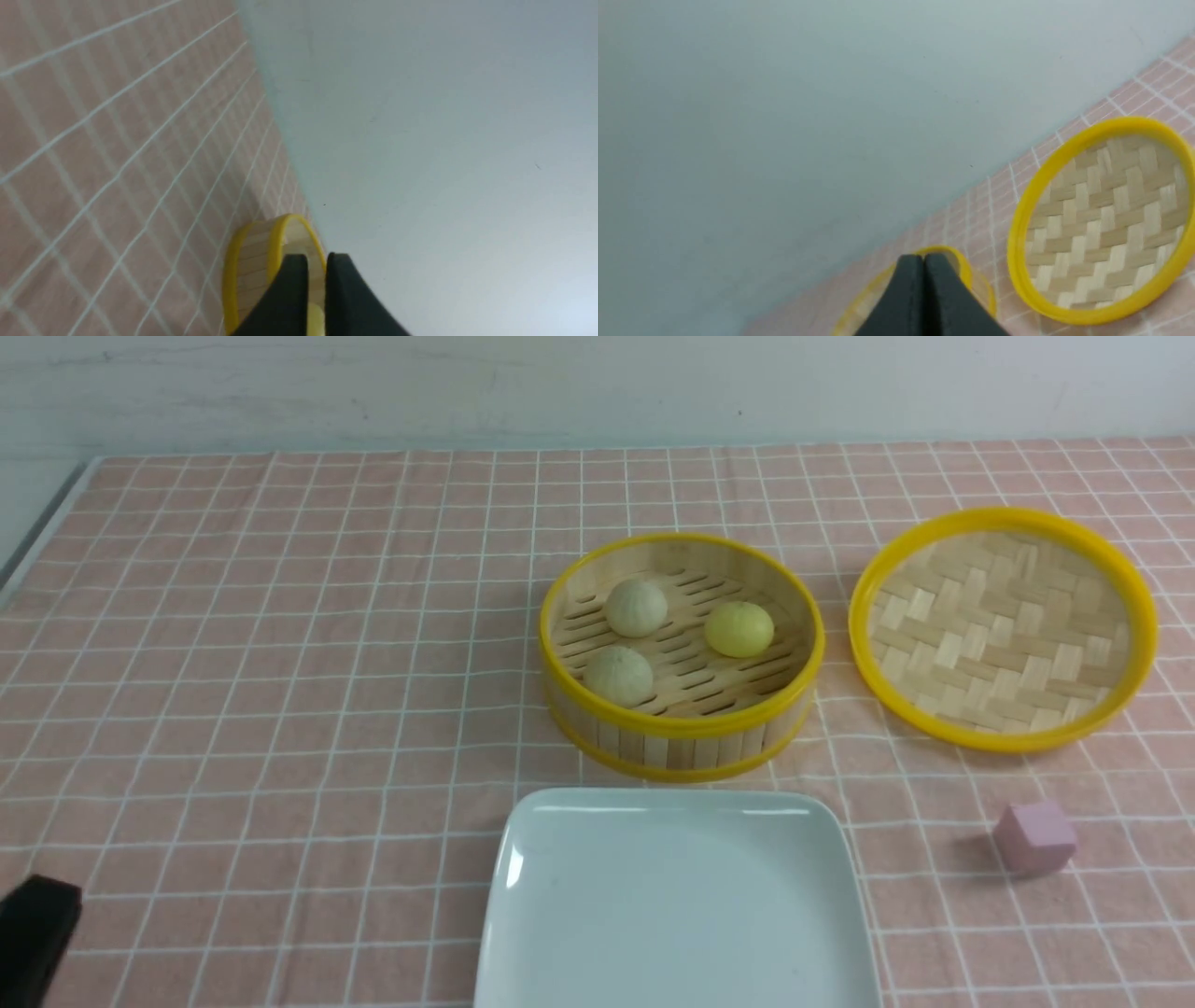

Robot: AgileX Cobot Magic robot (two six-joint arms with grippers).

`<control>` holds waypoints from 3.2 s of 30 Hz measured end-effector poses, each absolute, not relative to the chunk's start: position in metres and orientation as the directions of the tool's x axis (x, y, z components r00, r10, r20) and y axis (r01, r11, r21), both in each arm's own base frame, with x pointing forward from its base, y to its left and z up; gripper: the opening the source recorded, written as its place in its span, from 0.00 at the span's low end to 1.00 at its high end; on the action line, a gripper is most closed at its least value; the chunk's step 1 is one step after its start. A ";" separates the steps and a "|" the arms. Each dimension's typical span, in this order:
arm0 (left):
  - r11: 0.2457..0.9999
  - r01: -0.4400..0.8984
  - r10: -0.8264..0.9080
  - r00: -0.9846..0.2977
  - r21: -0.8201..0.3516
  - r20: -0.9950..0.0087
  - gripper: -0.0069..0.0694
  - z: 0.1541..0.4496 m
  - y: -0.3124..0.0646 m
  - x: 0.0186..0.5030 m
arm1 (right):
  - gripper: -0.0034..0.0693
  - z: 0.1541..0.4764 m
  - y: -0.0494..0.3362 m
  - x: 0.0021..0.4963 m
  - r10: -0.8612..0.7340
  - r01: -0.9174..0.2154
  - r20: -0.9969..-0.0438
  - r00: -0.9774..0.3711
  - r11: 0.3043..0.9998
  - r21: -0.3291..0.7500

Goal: Put the steamed buns into the plate on the pink tablecloth.
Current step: 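Reach toward a bun in the bamboo steamer with the right gripper, then move the steamed bun from the bamboo steamer onto the white plate with the right gripper, then reach into the bamboo steamer and grasp a bun with the left gripper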

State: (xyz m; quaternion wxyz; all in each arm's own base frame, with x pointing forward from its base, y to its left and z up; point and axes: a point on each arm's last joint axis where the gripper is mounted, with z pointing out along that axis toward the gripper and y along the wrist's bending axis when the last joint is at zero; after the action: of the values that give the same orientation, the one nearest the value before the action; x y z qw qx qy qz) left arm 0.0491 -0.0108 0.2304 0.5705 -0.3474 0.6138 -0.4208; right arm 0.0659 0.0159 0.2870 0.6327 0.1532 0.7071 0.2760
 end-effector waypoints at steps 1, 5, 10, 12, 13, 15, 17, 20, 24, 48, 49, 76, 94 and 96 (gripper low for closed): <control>0.470 0.068 -0.872 -0.121 -0.880 -0.475 0.11 0.246 -0.013 0.047 | 0.03 0.295 0.020 0.074 0.443 -0.114 -0.851 -0.284 0.865 0.488; 0.592 -0.040 -0.775 -0.303 -0.805 -0.555 0.09 0.267 -0.020 0.057 | 0.03 0.303 0.028 0.101 0.194 -0.062 -0.680 -0.708 0.941 0.333; 0.718 -0.185 -0.619 -0.609 -0.671 -0.496 0.09 0.271 -0.029 0.083 | 0.04 0.298 0.041 0.155 0.050 -0.085 -0.380 -0.924 0.940 0.331; 0.759 -0.192 -0.559 -0.680 -0.622 -0.474 0.09 0.270 -0.030 0.092 | 0.05 0.295 0.053 0.178 -0.007 -0.152 -0.353 -0.936 0.910 0.386; 0.780 -0.192 -0.526 -0.717 -0.595 -0.457 0.09 0.269 -0.031 0.098 | 0.07 0.295 0.062 0.192 -0.049 -0.207 -0.361 -0.931 0.886 0.414; 0.799 -0.197 -0.494 -0.754 -0.567 -0.434 0.09 0.266 -0.031 0.108 | 0.10 0.291 0.080 0.214 -0.119 -0.291 -0.372 -0.921 0.844 0.450; 0.810 -0.203 -0.476 -0.776 -0.551 -0.414 0.09 0.263 -0.031 0.113 | 0.15 0.292 0.095 0.232 -0.167 -0.350 -0.393 -0.904 0.818 0.458; 0.818 -0.225 -0.460 -0.808 -0.529 -0.368 0.10 0.255 -0.032 0.122 | 0.30 0.289 0.130 0.282 -0.259 -0.447 -0.441 -0.859 0.800 0.400; 0.820 -0.232 -0.457 -0.816 -0.523 -0.354 0.11 0.252 -0.032 0.125 | 0.46 0.278 0.153 0.339 -0.298 -0.472 -0.477 -0.827 0.829 0.300; 0.821 -0.226 -0.469 -0.790 -0.524 -0.394 0.16 0.254 -0.030 0.129 | 0.06 0.306 0.181 0.422 -0.419 -0.511 -0.427 -0.801 0.851 0.124; 0.821 -0.225 -0.471 -0.786 -0.524 -0.400 0.16 0.255 -0.030 0.129 | 0.06 0.311 0.182 0.404 -0.418 -0.505 -0.405 -0.813 0.852 0.136; 0.810 -0.170 -0.483 -0.737 -0.562 -0.473 0.21 0.280 -0.031 0.172 | 0.43 0.310 0.167 0.232 -0.486 -0.547 -0.404 -0.775 0.836 0.044; 0.874 0.245 0.072 -0.919 -0.419 -0.386 0.23 0.277 -0.190 0.346 | 0.03 0.311 0.071 0.106 -0.362 -0.448 -0.509 -0.781 0.893 0.052; 0.898 0.219 0.059 -0.920 -0.383 -0.388 0.33 0.272 -0.206 0.361 | 0.04 0.309 0.072 0.106 -0.354 -0.441 -0.509 -0.785 0.896 0.056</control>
State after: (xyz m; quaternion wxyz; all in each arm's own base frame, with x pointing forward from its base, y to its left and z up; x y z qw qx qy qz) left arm 0.3613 -0.2055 0.2716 0.1866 0.0728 0.9560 -0.2143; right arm 0.1064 0.0715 0.3089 0.2509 -0.2113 0.9407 0.0863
